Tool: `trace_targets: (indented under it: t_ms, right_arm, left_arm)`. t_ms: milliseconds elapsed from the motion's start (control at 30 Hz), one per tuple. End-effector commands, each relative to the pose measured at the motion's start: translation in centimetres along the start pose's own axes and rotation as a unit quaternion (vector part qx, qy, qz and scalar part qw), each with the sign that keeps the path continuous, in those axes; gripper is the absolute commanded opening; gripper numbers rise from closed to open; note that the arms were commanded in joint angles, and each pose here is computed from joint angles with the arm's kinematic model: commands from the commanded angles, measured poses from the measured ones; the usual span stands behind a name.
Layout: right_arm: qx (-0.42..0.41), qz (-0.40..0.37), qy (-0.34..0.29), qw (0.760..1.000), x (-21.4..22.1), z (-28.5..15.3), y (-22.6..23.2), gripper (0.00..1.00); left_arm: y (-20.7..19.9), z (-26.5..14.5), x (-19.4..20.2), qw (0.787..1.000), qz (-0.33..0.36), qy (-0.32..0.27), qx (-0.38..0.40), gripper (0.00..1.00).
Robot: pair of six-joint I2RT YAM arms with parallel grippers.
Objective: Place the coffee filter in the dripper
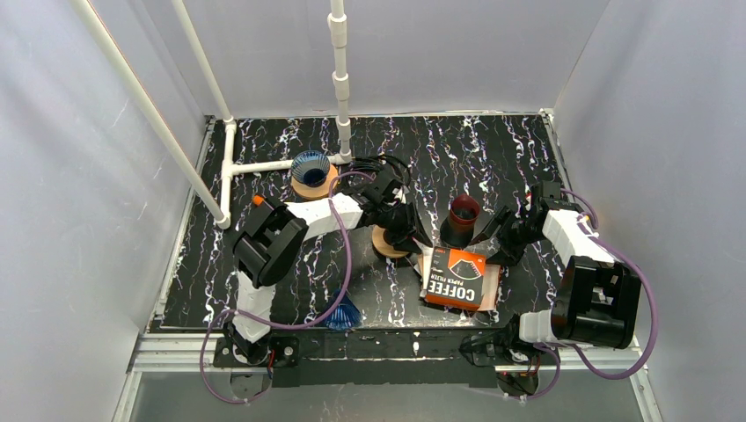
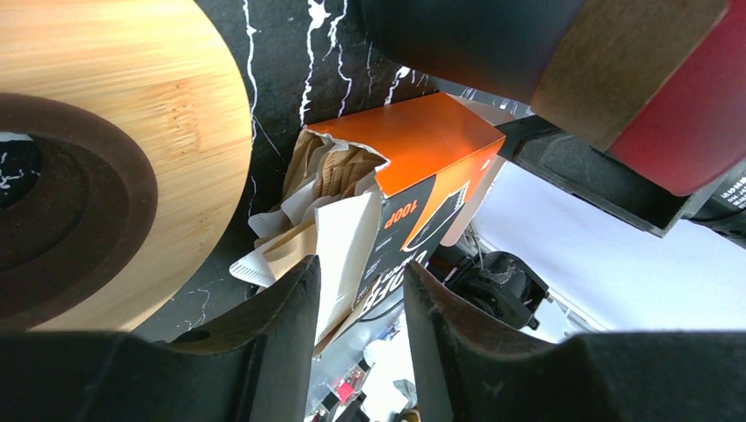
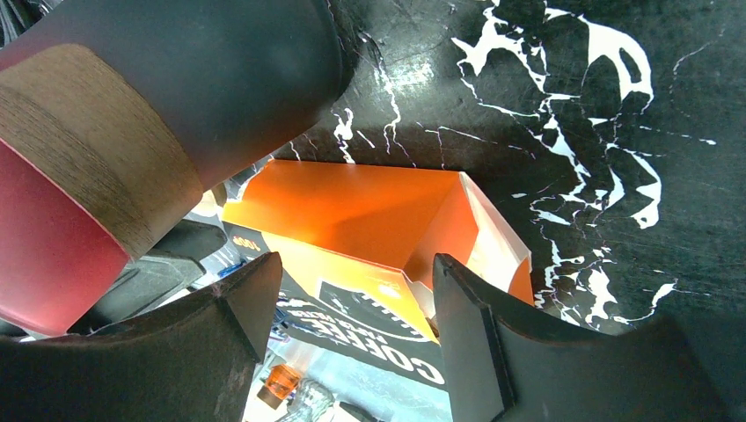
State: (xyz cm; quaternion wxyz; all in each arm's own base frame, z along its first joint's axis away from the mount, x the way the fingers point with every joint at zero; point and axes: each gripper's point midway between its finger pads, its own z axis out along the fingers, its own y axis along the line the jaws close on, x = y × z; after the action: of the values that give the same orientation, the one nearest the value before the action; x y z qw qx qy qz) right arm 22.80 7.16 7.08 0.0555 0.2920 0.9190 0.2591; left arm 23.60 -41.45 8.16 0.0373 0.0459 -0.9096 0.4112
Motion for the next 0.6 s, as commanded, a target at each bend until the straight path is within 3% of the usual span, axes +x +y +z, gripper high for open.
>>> trace_targets:
  t_ms: [0, 567]
  right_arm:
    - [-0.003, -0.008, 0.001, 1.000, 0.1, -0.1, 0.2, 0.72]
    - [-0.007, -0.006, -0.002, 1.000, -0.5, -0.2, 0.6, 0.72]
  left_arm:
    - [-0.8, 0.1, 0.4, 1.000, 0.000, 0.016, 0.007, 0.39]
    - [-0.4, 2.0, -0.1, 1.000, -0.005, 0.026, -0.002, 0.41]
